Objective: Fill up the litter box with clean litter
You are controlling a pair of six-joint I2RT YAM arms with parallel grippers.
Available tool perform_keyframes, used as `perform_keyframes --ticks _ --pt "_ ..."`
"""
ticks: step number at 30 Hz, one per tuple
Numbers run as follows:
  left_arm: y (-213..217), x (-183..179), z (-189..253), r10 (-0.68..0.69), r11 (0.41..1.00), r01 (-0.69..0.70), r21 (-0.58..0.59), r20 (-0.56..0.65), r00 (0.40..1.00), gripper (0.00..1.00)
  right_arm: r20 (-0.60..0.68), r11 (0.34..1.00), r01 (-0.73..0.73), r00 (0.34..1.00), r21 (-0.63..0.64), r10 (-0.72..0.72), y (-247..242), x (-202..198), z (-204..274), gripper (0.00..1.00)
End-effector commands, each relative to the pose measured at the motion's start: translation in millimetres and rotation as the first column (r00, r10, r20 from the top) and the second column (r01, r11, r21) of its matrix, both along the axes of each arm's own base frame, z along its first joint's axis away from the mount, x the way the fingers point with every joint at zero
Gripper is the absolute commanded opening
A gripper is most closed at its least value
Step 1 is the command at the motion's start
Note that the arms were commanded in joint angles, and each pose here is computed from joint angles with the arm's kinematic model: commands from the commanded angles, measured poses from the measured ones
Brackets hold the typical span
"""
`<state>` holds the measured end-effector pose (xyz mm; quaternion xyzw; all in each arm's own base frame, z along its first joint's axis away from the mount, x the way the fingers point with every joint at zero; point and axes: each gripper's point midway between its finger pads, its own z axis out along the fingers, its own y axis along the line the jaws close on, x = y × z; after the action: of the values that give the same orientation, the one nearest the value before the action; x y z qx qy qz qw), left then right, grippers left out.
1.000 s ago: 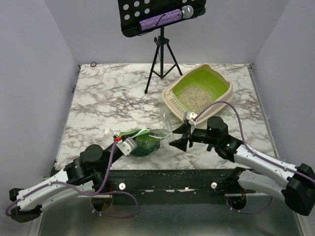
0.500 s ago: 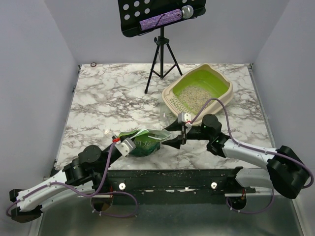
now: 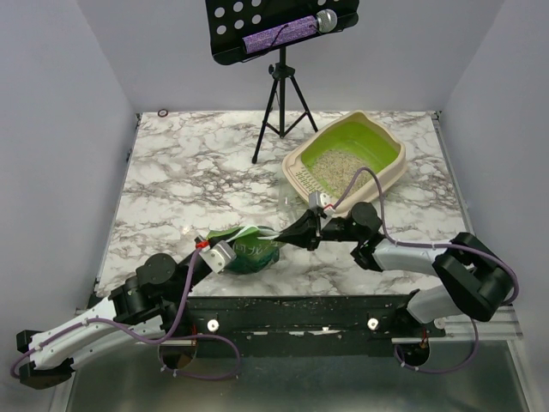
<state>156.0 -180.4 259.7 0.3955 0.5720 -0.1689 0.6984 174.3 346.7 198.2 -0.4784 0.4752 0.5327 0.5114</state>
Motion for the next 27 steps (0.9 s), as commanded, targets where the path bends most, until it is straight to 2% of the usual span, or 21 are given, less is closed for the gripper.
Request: perform_keyframes --ticks 1,2,3,6,8,11,17,21,27 --pt "0.3 -4.4 48.0 -0.017 0.989 0.03 -0.147 0.089 0.996 0.0 0.025 0.996 -0.029 0.999 0.081 0.027 2.5 -5.9 14.8 0.01" --pt "1.3 -4.5 48.9 -0.015 0.988 0.029 -0.149 0.091 0.996 0.01 0.027 0.996 -0.032 0.999 0.083 0.03 2.8 -6.1 15.0 0.01" --pt "2.4 -4.5 50.2 -0.013 0.988 0.026 -0.152 0.09 0.996 0.1 0.027 0.996 -0.02 0.999 0.086 0.018 2.4 -4.6 15.7 0.01" --pt "6.9 -6.0 55.4 -0.008 0.986 0.018 -0.165 0.061 0.998 0.5 0.02 0.991 0.061 0.998 0.118 -0.064 -5.4 2.6 23.8 0.0" --pt "10.5 -5.4 61.5 0.006 0.984 0.0 -0.179 0.036 0.999 0.64 0.01 0.987 0.109 0.994 0.116 -0.111 -13.7 7.3 28.4 0.0" --pt "11.5 -6.4 65.9 0.005 0.983 -0.006 -0.183 -0.004 1.0 0.69 -0.024 0.974 0.21 0.978 0.081 -0.209 -30.5 17.0 28.3 0.0" --pt "14.6 -13.1 50.2 -0.02 0.972 0.003 -0.233 -0.068 0.998 0.7 -0.043 0.922 0.383 0.924 0.06 -0.381 -67.8 20.6 42.8 0.0" --pt "2.3 -20.5 40.9 -0.09 0.965 0.074 -0.251 -0.054 0.994 0.72 -0.069 0.914 0.404 0.914 0.029 -0.401 -81.9 9.7 45.5 0.0" --pt "-28.7 -22.8 17.4 -0.171 0.977 0.158 -0.143 -0.085 0.982 0.82 -0.085 0.918 0.394 0.917 0.046 -0.389 -98.3 -13.3 50.0 0.0"
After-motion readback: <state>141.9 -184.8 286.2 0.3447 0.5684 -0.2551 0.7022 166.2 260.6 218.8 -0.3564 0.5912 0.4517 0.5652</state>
